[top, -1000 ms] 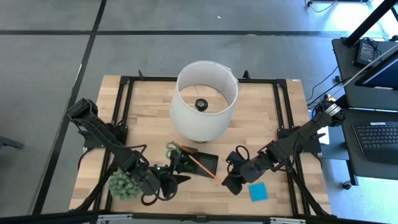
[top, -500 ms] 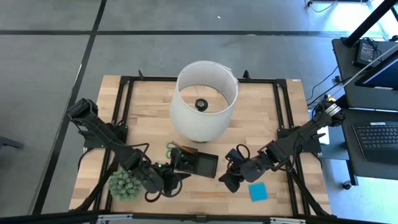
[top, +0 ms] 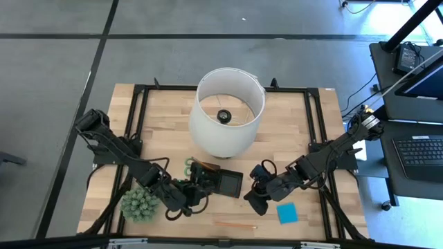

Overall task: Pick and place office supplies into organizer
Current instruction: Put the orange pencil into the black desk organizer

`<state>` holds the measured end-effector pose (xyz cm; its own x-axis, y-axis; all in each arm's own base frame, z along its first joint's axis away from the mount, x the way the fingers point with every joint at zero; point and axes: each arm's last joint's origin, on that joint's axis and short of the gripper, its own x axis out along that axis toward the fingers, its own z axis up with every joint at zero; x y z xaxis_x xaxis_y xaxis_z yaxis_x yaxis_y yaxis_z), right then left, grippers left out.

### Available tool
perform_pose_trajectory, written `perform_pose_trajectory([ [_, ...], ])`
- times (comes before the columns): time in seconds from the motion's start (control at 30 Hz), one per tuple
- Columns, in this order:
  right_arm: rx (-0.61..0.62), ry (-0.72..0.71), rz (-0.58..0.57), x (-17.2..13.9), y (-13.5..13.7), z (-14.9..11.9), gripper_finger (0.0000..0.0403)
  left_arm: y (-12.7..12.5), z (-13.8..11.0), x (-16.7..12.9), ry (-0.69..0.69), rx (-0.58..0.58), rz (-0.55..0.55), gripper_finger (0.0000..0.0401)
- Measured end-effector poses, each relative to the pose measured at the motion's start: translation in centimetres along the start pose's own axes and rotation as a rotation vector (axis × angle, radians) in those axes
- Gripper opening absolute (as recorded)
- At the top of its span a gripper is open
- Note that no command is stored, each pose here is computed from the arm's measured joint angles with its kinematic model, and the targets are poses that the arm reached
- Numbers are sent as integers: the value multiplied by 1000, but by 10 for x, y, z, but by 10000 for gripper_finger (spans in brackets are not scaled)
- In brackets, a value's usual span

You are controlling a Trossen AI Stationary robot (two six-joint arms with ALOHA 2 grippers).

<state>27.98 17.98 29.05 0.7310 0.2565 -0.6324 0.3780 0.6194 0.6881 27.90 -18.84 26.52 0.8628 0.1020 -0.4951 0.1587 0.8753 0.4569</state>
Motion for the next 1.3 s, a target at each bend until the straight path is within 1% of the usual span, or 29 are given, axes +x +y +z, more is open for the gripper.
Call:
perform_pose_trajectory([
  [0.23,-57,20,11,-1,2,-7,56,-3,0,0,-8,-62,-86,141],
  [0.3,-102,24,26,-2,4,-8,72,-4,0,0,-10,-64,-120,141],
  [0.37,-141,10,65,1,8,-8,93,-4,1,0,-12,-65,-146,141],
  [0.47,-228,-31,147,10,16,-9,130,-5,1,-1,-14,-65,-173,141],
  [0.57,-322,-90,225,24,24,-9,165,-5,1,-1,-15,-65,-176,141],
  [0.67,-458,-78,247,34,25,-12,188,-5,1,-1,-14,-76,-176,141],
  [0.73,-507,-32,184,38,25,-17,196,-6,1,-1,-12,-99,-178,141],
  [0.77,-531,-3,128,40,26,-21,199,-6,1,-1,-12,-110,-179,141],
  [0.9,-639,103,-153,46,33,-39,201,-9,1,-4,-14,-116,-188,141],
  [1.0,-697,181,-333,53,41,-51,201,-11,1,-5,-16,-119,-193,141],
  [1.07,-714,232,-428,64,41,-63,201,-11,1,-5,-15,-133,-194,141],
  [1.1,-719,255,-467,70,40,-70,201,-11,1,-5,-14,-142,-194,141],
  [1.17,-735,281,-503,81,40,-84,201,-11,1,-5,-12,-160,-193,141],
  [1.23,-737,296,-513,92,38,-98,201,-11,1,-5,-11,-167,-193,141],
  [1.3,-724,344,-507,102,35,-112,201,-11,1,-5,-11,-167,-194,141],
])
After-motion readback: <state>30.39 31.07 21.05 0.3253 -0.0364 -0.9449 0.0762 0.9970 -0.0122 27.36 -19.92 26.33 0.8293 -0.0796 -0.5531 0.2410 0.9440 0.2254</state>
